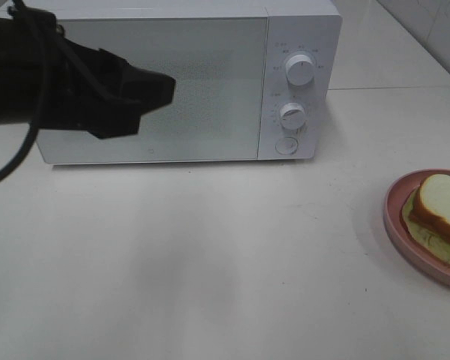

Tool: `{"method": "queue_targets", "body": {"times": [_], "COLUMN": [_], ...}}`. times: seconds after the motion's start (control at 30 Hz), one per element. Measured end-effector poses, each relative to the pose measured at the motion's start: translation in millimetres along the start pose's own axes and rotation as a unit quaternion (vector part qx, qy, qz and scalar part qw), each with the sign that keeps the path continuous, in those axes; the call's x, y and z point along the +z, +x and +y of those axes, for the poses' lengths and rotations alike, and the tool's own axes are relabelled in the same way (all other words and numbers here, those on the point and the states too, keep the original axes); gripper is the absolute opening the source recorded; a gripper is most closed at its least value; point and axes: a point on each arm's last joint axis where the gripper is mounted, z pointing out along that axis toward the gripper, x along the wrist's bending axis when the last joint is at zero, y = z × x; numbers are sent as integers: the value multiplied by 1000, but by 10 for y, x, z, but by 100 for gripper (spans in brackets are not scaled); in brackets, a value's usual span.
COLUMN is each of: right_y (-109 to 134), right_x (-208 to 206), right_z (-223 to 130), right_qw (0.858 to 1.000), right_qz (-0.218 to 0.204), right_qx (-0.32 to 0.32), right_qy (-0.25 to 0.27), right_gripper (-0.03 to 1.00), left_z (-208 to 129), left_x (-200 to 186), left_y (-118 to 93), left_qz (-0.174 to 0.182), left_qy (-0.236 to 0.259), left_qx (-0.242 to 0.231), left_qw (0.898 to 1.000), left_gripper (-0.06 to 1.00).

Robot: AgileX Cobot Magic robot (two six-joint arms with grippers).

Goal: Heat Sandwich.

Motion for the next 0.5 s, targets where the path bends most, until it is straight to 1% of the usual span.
{"method": "queue_targets", "body": {"times": [0.03,0.07,0.1,0.13,0.17,0.2,0.23,0.27,0.3,0.33,0.37,0.4,0.47,0.5], "right_y": [0,0,0,0,0,0,0,0,0,0,0,0,-1,-1], "right_x": [0,0,0,0,0,0,0,0,0,0,0,0,0,0], "right_z": [0,0,0,0,0,0,0,0,0,0,0,0,0,0], "right_qw": [1000,1000,1000,1000,1000,1000,1000,1000,1000,1000,1000,1000,1000,1000], "right_qz": [0,0,0,0,0,0,0,0,0,0,0,0,0,0], "right_qx": [0,0,0,0,0,0,0,0,0,0,0,0,0,0], "right_qy": [0,0,0,0,0,0,0,0,0,0,0,0,0,0], "right_gripper": [62,62,62,62,62,62,62,62,62,62,62,62,62,62], "left_z": [29,29,70,84,85,85,83,41,22,14,14,4,27,27], "left_x": [-21,-21,-62,-80,-88,-88,-104,-142,-169,-195,-195,-285,-394,-394], "left_y": [41,41,118,165,203,203,255,363,417,460,460,550,600,600], "left_qz": [22,22,64,90,112,112,142,204,235,260,260,319,352,352], "left_qy": [-10,-10,-26,-31,-30,-30,-25,4,27,45,45,82,94,94], "left_qx": [6,6,21,29,41,41,50,59,78,98,98,133,139,139], "left_qw": [1000,1000,997,995,992,992,988,977,969,960,960,935,921,921], "left_gripper": [60,60,60,60,60,60,60,60,60,60,60,60,60,60]}}
